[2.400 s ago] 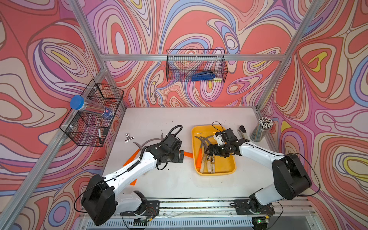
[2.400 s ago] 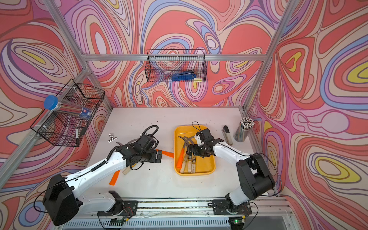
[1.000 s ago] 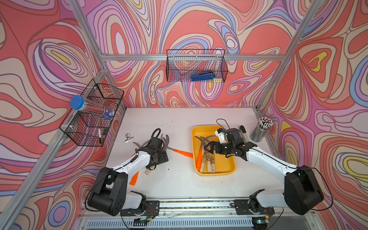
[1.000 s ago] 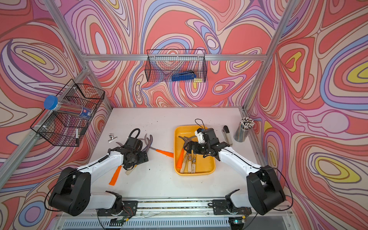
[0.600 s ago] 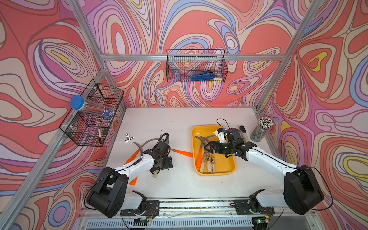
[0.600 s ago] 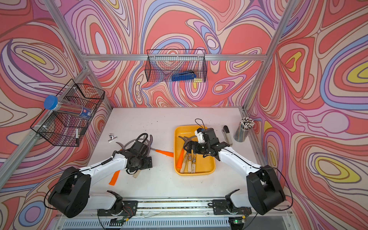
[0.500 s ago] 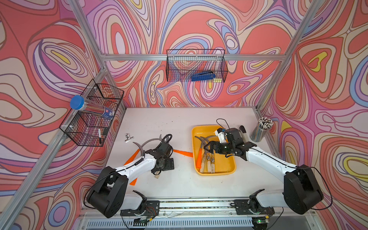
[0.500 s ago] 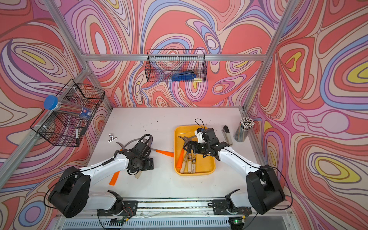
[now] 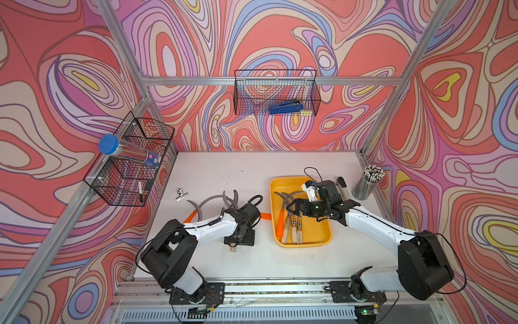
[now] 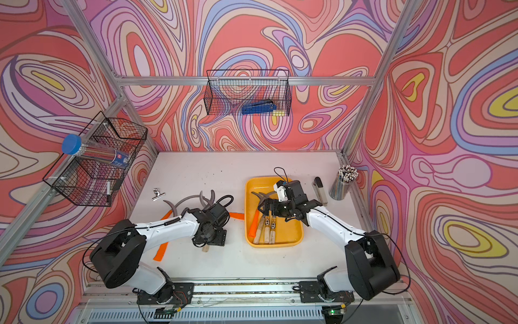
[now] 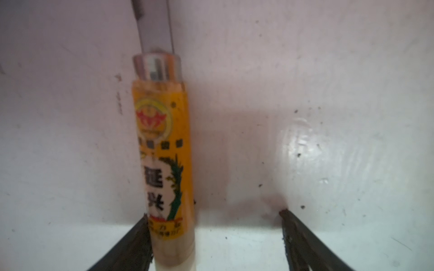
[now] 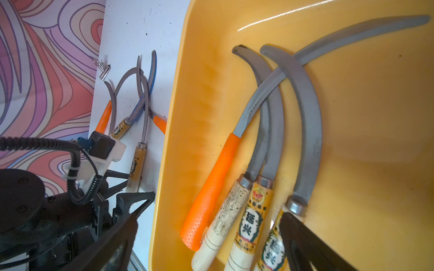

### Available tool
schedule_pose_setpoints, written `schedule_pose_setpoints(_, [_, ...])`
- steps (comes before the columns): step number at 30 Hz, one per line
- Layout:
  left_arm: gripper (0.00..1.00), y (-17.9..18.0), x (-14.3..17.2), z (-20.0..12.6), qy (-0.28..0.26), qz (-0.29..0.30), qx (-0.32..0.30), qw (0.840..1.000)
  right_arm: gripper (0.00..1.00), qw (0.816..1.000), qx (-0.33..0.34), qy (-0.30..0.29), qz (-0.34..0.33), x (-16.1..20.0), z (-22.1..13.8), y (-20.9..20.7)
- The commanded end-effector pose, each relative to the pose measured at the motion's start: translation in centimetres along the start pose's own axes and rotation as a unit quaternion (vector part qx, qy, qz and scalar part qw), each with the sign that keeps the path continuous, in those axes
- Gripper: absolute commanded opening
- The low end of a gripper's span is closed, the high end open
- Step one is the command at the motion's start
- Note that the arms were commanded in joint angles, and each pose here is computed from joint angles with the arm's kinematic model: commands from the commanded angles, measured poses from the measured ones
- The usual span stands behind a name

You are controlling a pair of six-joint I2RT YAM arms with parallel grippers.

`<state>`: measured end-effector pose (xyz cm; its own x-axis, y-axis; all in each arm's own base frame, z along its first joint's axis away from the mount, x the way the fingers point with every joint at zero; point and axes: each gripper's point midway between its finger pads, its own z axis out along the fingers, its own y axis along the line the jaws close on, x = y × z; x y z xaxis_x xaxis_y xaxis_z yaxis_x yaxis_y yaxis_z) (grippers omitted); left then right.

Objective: Put small sickles into storage boxes
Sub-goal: Pick up the sickle at the center of the board.

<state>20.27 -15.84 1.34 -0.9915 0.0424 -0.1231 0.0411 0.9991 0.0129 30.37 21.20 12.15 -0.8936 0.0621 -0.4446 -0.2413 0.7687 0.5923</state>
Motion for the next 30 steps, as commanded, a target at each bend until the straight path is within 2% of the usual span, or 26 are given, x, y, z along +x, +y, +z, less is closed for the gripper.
schedule_pose_setpoints(1, [0.75, 0.4, 1.6, 0.5, 0.033, 0.005, -0.024, 0.999, 0.98, 1.000, -0.001, -0.003, 0.001, -0.2, 0.2, -0.1])
schedule_pose_setpoints(7, [0.59, 1.3, 2.5, 1.0, 0.040, 0.007, -0.040, 0.998, 0.98, 1.000, 0.002, -0.003, 0.000, -0.1, 0.1, -0.2])
schedule_pose_setpoints(10, [0.45, 1.6, 3.1, 1.1, 0.037, -0.001, -0.033, 0.999, 0.98, 1.000, 0.002, -0.003, -0.001, -0.2, 0.2, -0.2])
schedule_pose_setpoints(18, [0.36, 2.4, 3.3, 1.2, 0.030, -0.006, -0.045, 0.998, 0.98, 1.000, -0.001, -0.002, 0.002, -0.3, 0.2, 0.0])
schedule_pose_setpoints(25, [0.20, 2.4, 2.9, 0.8, 0.020, 0.000, -0.045, 0.999, 0.98, 1.000, 0.001, -0.004, 0.002, -0.2, 0.1, -0.2])
schedule_pose_setpoints(29, [0.00, 2.3, 2.2, 0.3, 0.017, 0.010, -0.054, 0.998, 0.98, 1.000, 0.000, -0.004, 0.004, -0.1, 0.1, -0.1])
schedule_pose_setpoints(30, [0.00, 2.3, 2.0, 0.1, 0.016, 0.013, -0.058, 0.998, 0.98, 1.000, 0.000, -0.004, 0.004, -0.1, 0.1, -0.1])
